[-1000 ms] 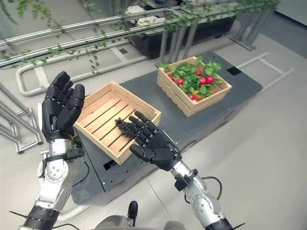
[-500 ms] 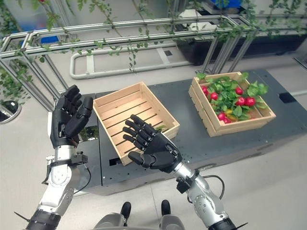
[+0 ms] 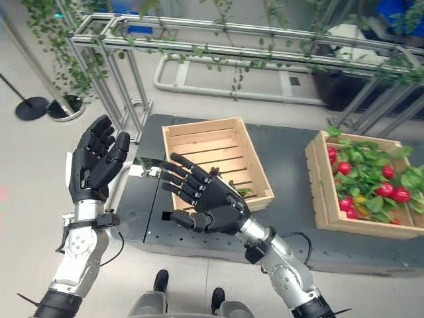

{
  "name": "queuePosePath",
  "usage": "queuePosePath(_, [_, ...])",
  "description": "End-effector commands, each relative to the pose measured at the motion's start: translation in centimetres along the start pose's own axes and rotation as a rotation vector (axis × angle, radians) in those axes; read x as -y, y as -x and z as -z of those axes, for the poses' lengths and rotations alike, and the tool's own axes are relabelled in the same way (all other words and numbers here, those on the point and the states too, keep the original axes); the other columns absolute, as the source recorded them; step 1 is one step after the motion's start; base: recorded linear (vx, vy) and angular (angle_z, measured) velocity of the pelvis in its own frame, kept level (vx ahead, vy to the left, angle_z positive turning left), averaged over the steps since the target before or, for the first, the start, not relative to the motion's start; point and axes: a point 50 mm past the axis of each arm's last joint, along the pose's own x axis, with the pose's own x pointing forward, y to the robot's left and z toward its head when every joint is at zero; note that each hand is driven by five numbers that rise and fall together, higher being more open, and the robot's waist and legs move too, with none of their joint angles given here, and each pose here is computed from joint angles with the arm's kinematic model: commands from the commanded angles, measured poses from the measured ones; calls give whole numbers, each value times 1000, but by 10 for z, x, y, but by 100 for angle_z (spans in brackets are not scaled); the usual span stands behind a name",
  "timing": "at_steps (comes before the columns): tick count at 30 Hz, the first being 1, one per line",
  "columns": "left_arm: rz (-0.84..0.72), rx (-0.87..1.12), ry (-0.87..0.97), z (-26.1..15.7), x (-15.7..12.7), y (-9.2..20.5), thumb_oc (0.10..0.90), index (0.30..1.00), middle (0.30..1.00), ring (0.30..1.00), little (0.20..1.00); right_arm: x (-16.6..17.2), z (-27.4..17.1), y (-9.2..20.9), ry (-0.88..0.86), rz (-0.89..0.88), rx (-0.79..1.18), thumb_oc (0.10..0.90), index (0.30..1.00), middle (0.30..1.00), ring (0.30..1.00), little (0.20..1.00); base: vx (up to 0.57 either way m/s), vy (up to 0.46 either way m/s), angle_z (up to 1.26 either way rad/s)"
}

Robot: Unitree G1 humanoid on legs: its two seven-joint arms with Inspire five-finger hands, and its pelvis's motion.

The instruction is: Pick up the fruits from the basket on one side to the basket on the other side

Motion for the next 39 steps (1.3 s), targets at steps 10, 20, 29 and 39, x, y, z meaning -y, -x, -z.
queuePosePath(10, [183,356,-346,-45,-3,-33,800,900,900,900,900,13,7,24,61,10,-83,800,900,900,900,900,36,199,12])
queuePosePath(20, [240,393,-595,-49,-5,-45,800,900,900,900,900,25,49,54,-21,63,-356,800,900,900,900,900,81,21,-20])
queuePosePath(29, [229,509,-833,-41,8,-66,800,900,900,900,900,40,19,34,84,146,-155,800,900,900,900,900,-48,-37,-13])
queuePosePath(39, [264,638,-1080,-59,25,-103,800,900,900,900,900,56,18,51,75,185,-294,800,900,900,900,900,-92,-23,-10])
